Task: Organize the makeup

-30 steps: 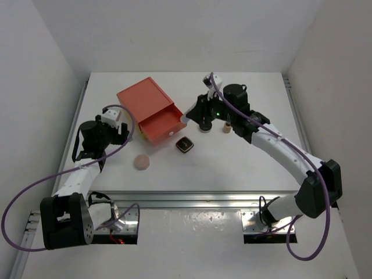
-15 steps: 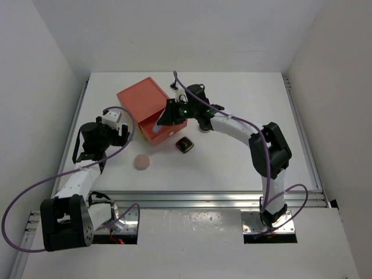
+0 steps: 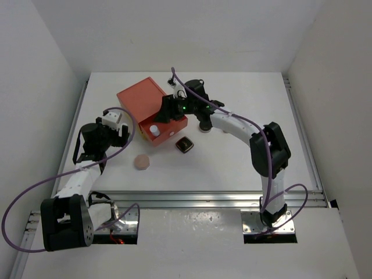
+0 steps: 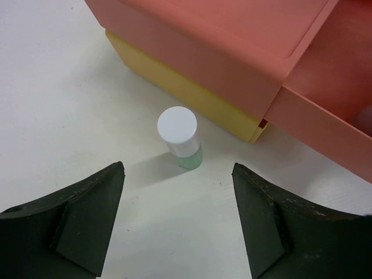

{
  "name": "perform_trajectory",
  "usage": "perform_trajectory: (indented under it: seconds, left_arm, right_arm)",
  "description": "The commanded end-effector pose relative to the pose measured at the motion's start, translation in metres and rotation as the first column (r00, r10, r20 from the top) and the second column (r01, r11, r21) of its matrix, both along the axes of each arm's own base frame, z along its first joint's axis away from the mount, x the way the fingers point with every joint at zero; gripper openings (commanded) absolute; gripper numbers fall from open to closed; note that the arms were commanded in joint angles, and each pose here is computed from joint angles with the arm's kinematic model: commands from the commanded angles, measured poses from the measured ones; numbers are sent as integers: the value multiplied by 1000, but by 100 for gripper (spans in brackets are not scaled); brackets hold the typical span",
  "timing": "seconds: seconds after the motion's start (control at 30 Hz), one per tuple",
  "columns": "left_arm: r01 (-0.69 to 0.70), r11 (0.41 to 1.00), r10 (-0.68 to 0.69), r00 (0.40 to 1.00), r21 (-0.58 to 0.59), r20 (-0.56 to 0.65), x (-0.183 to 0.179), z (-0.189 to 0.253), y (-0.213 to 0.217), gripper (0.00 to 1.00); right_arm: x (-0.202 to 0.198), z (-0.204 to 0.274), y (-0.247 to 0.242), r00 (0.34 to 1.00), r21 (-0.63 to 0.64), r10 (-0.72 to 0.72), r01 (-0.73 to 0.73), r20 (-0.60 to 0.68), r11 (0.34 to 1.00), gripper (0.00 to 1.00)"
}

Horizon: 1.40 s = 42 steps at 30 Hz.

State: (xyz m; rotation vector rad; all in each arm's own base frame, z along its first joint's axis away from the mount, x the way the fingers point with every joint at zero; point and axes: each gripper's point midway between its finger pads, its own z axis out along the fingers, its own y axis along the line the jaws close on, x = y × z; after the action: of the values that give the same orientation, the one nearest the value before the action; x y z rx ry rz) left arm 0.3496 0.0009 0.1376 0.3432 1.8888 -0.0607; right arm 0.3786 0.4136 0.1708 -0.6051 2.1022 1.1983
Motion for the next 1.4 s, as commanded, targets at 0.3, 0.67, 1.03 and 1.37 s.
perform_trajectory:
  seconds: [0.3,0.67,1.03,1.37]
  left_arm:
    - [-12,1000,11,998,19,56,3,11,2,82]
    - [-12,1000,11,999,18,47,1,6,2,82]
    - [-12,1000,11,998,19,56,0,7,1,82]
    - [-21,1000,20,999,20,38,-4,-1,2,82]
  right_arm:
    - [15,55,-4,963,-51,29,-15,269,999,63]
    - [-32,46,23,850,-273,258,-141,459,952,76]
    - [-33,29,30,860,-340,274,-128,429,932,68]
    - [-30,9,45,865,-354,294,-148,406,923,45]
